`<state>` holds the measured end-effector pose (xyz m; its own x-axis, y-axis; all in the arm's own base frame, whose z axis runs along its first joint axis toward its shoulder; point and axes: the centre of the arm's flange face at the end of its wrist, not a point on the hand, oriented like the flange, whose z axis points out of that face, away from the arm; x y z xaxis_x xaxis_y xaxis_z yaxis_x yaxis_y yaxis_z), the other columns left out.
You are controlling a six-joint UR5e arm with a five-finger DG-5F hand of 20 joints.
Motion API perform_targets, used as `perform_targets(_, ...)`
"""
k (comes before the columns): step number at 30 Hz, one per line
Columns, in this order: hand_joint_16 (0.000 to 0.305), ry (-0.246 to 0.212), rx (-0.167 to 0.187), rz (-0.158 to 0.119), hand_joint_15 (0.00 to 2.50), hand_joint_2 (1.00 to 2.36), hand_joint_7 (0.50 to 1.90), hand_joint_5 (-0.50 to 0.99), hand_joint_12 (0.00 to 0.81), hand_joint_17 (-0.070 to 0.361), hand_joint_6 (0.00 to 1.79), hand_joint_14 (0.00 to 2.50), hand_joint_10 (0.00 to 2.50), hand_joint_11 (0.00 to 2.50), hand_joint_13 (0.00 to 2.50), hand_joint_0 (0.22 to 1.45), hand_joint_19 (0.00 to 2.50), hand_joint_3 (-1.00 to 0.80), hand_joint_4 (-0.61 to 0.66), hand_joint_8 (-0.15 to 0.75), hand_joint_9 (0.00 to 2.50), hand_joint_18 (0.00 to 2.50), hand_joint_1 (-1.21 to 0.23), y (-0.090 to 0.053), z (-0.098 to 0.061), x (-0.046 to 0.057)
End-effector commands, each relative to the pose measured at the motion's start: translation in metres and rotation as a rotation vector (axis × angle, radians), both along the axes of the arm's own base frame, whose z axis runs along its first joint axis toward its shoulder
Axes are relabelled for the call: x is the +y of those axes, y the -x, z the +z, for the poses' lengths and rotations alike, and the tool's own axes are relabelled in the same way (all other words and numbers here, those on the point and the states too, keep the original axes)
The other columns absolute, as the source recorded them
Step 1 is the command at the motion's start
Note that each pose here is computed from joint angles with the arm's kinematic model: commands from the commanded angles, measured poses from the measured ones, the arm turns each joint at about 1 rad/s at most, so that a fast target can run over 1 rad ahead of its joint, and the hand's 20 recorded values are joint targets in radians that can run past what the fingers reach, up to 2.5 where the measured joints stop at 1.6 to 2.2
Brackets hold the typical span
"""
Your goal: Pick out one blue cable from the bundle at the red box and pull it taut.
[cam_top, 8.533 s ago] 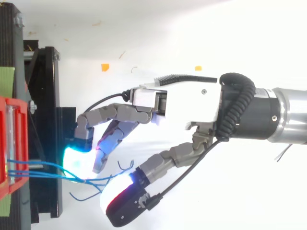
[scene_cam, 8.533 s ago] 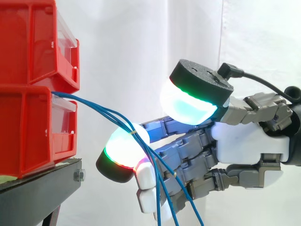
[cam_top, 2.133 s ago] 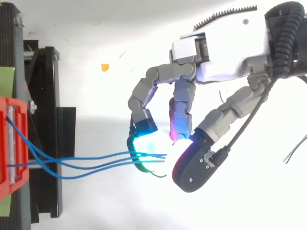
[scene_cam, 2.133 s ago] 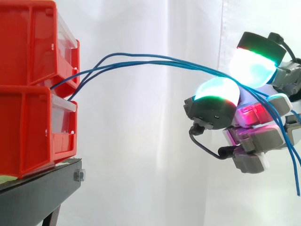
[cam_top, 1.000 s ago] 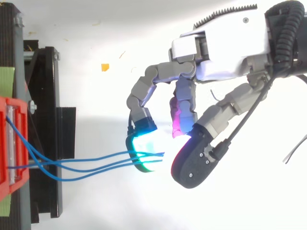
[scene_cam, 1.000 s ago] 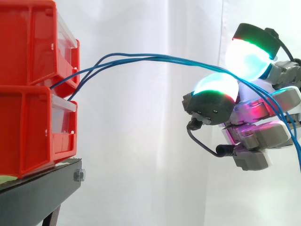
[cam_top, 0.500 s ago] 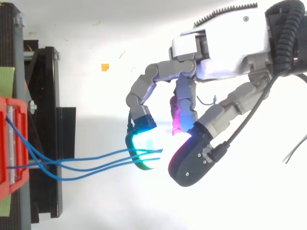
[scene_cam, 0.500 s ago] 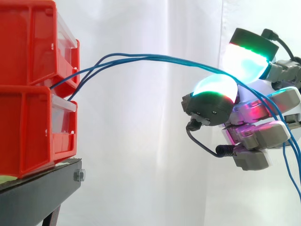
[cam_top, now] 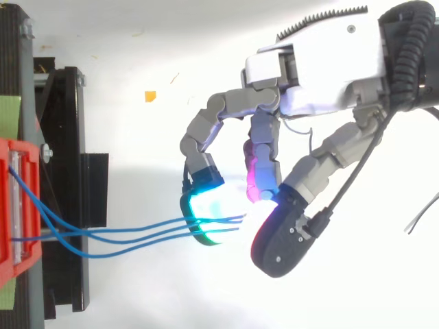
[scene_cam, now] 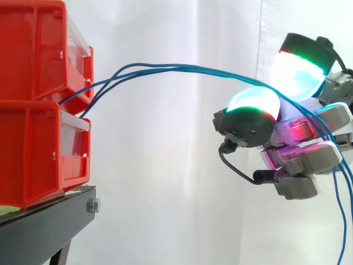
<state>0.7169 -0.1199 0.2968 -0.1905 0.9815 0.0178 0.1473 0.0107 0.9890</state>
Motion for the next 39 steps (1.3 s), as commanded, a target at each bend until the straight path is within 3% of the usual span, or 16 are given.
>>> perform_targets(1, 0.038, 0.0, 0.0, 0.0, 0.7, 1.0, 1.08, -0.07, 0.298, 0.085, 0.94, 0.03, 0.03, 0.8, 1.3, 0.74, 0.7, -0.5, -0.11, 0.262, 1.52, 1.02, -0.96, 0.0, -0.0001, -0.0002)
perform_targets(9, 0.038, 0.0, 0.0, 0.003, 0.71, 1.0, 1.05, -0.06, 0.301, 0.086, 0.93, 0.03, 0.03, 0.79, 1.33, 0.63, 0.73, -0.5, -0.06, 0.254, 1.57, 1.05, -0.88, 0.0001, -0.0001, 0.0001)
perform_targets(12, 0.041, 0.0, 0.0, 0.0, 0.71, 1.0, 0.98, -0.05, 0.306, 0.091, 0.91, 0.03, 0.03, 0.78, 1.33, 0.57, 0.73, -0.5, -0.05, 0.247, 1.57, 1.05, -0.76, 0.0, -0.0001, -0.0002)
perform_targets(21, 0.042, 0.0, 0.0, 0.0, 0.71, 1.0, 1.0, -0.04, 0.308, 0.095, 0.82, 0.03, 0.03, 0.75, 1.32, 0.57, 0.75, -0.5, 0.01, 0.244, 1.56, 1.03, -0.61, 0.0, -0.0001, -0.0002)
perform_targets(29, 0.043, 0.0, -0.001, -0.005, 0.71, 1.02, 1.08, -0.04, 0.322, 0.096, 0.85, 0.03, 0.03, 0.76, 1.31, 0.57, 0.75, -0.21, 0.05, 0.278, 1.55, 1.02, -0.73, 0.0001, 0.0006, -0.0025)
perform_targets(35, 0.042, 0.0, 0.0, -0.005, 0.71, 1.02, 1.07, -0.06, 0.32, 0.094, 0.91, 0.03, 0.03, 0.79, 1.29, 0.62, 0.72, -0.16, 0.06, 0.293, 1.49, 1.02, -0.9, 0.0004, -0.0001, -0.0025)
perform_targets(39, 0.041, 0.0, 0.0, -0.003, 0.71, 1.02, 1.09, -0.07, 0.318, 0.092, 0.91, 0.03, 0.02, 0.79, 1.28, 0.67, 0.71, -0.2, 0.03, 0.285, 1.46, 1.02, -0.94, 0.0002, -0.0001, -0.0014)
